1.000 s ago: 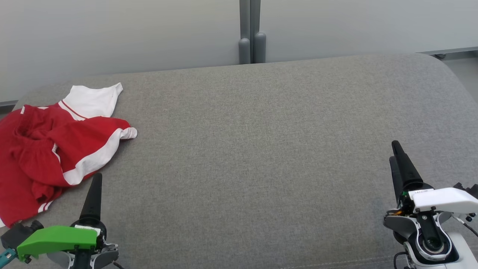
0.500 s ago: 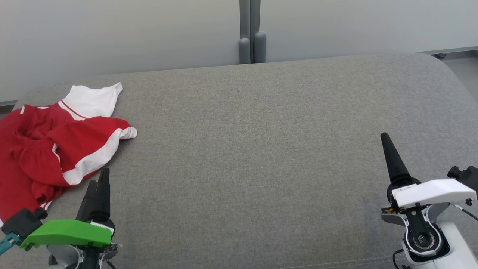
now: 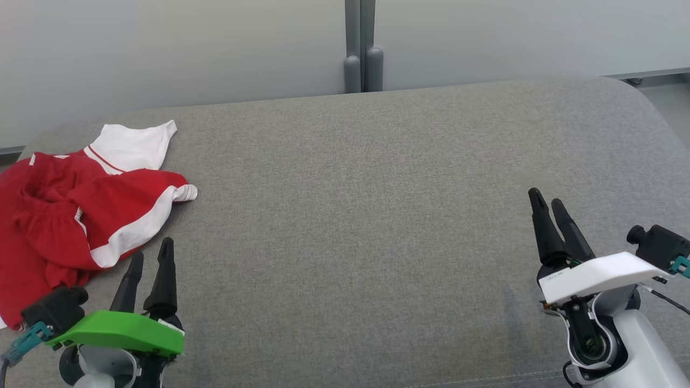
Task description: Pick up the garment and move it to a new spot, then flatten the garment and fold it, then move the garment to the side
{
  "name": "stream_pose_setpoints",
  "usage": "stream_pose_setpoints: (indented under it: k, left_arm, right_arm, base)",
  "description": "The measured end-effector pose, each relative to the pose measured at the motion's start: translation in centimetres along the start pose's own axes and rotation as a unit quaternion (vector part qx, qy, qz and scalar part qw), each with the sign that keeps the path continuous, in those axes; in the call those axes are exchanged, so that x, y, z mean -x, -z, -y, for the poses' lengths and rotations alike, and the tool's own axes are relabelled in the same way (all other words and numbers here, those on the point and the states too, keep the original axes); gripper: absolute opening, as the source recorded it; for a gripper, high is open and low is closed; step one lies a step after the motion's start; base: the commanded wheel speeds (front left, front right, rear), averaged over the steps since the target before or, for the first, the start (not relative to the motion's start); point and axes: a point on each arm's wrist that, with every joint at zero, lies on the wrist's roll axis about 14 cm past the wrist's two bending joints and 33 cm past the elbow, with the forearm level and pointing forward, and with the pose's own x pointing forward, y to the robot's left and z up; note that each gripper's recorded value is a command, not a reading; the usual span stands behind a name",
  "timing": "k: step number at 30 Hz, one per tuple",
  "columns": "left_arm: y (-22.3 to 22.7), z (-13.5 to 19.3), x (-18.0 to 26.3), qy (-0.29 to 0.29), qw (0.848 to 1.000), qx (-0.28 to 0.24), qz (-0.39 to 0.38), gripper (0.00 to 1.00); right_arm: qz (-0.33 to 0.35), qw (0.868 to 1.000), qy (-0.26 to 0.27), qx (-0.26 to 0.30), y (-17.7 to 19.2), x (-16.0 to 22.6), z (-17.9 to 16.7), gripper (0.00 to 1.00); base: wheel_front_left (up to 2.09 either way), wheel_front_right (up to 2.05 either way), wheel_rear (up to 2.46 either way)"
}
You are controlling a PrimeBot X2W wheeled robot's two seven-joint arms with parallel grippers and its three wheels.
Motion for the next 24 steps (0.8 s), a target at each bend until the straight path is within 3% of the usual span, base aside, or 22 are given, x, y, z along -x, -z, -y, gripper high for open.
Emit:
stream_pose_setpoints:
  k: [24]
  left_arm:
    - [-0.9,2.1,-0.1,0.034,0.986,-0.159,0.041,1.0]
  right_arm:
    - [0.016,0.985,-0.043,0.169,0.7,0.0,-2.5,1.0]
  base:
    - [0.0,0.0,0.0]
